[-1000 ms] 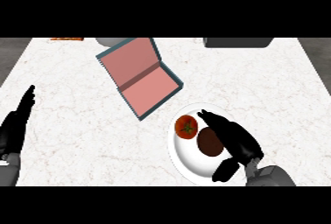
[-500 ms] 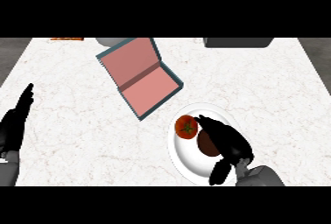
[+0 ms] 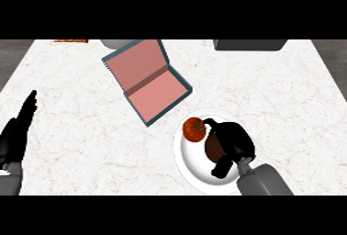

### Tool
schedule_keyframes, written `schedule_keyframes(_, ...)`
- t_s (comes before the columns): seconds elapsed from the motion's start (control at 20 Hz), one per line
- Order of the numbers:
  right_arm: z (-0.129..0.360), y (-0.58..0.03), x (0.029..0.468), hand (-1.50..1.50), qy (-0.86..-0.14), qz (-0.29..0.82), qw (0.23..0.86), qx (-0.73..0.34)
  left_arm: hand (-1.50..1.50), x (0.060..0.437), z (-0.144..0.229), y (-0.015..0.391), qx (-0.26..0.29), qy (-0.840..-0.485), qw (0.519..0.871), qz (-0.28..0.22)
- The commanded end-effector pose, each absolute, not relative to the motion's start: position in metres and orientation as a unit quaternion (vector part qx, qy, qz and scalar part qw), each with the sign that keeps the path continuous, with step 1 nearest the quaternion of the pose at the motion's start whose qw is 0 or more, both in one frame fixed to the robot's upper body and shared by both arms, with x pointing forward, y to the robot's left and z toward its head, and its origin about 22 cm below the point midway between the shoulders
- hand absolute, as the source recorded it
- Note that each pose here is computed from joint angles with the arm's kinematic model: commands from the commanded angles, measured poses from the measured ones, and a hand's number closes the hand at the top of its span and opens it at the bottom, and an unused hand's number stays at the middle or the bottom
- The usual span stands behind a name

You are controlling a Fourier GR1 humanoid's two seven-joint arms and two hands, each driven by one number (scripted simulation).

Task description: Pick the cupcake from the plate and place it in the cardboard box

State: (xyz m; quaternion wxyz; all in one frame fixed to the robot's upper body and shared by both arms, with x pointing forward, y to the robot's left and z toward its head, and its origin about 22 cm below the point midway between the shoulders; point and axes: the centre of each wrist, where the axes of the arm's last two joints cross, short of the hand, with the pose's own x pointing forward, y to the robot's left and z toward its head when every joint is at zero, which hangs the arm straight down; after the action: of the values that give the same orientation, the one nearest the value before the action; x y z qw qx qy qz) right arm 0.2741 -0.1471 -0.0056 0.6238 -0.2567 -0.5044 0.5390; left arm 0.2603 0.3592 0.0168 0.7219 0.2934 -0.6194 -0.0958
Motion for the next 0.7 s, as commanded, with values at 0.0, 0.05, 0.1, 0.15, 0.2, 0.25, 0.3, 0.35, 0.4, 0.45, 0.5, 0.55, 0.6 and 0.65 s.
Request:
schedule_keyframes(0.0, -0.022, -0.141, 0.291, 1.50, -0.521, 0.538, 0.591, -0.300, 0.00, 0.263, 0.025, 0.360, 0.290, -0.618, 0.723, -0.105)
schedule_keyframes(0.05, -0.009, -0.144, 0.284, 1.50, -0.523, 0.535, 0.588, -0.308, 0.00, 0.258, 0.032, 0.375, 0.294, -0.624, 0.718, -0.094)
schedule_keyframes(0.1, -0.018, -0.164, 0.266, 1.50, -0.515, 0.533, 0.592, -0.317, 0.00, 0.267, 0.029, 0.362, 0.296, -0.619, 0.721, -0.096)
schedule_keyframes(0.15, -0.013, -0.161, 0.301, 1.50, -0.518, 0.524, 0.594, -0.322, 0.00, 0.272, 0.018, 0.360, 0.287, -0.617, 0.725, -0.104)
schedule_keyframes(0.2, -0.017, -0.191, 0.288, 1.50, -0.512, 0.524, 0.597, -0.326, 0.00, 0.258, 0.018, 0.355, 0.302, -0.620, 0.718, -0.096)
schedule_keyframes(0.25, 0.007, -0.193, 0.300, 1.50, -0.508, 0.520, 0.600, -0.334, 0.00, 0.258, 0.021, 0.354, 0.296, -0.616, 0.724, -0.092)
schedule_keyframes(0.3, 0.000, -0.201, 0.317, 1.50, -0.503, 0.514, 0.611, -0.331, 0.00, 0.253, 0.013, 0.344, 0.294, -0.621, 0.720, -0.099)
schedule_keyframes(0.35, 0.007, -0.197, 0.313, 1.50, -0.494, 0.516, 0.611, -0.340, 0.00, 0.273, 0.021, 0.355, 0.292, -0.624, 0.719, -0.095)
schedule_keyframes(0.4, -0.001, -0.188, 0.317, 1.50, -0.502, 0.509, 0.606, -0.348, 0.00, 0.269, 0.023, 0.359, 0.289, -0.623, 0.720, -0.095)
schedule_keyframes(0.45, 0.000, -0.201, 0.321, 1.50, -0.514, 0.500, 0.595, -0.364, 0.00, 0.274, 0.007, 0.349, 0.296, -0.622, 0.719, -0.094)
schedule_keyframes(0.5, 0.013, -0.201, 0.317, 1.50, -0.515, 0.494, 0.590, -0.377, 0.00, 0.265, 0.022, 0.371, 0.291, -0.621, 0.722, -0.094)
schedule_keyframes(0.55, 0.028, -0.191, 0.329, 1.50, -0.520, 0.484, 0.580, -0.399, 0.00, 0.263, -0.004, 0.346, 0.286, -0.619, 0.726, -0.093)
schedule_keyframes(0.6, 0.037, -0.189, 0.318, 1.50, -0.530, 0.475, 0.562, -0.422, 0.00, 0.256, 0.012, 0.358, 0.300, -0.613, 0.724, -0.097)
schedule_keyframes(0.65, 0.039, -0.197, 0.321, 1.50, -0.515, 0.475, 0.559, -0.444, 0.00, 0.250, 0.024, 0.350, 0.298, -0.617, 0.722, -0.098)
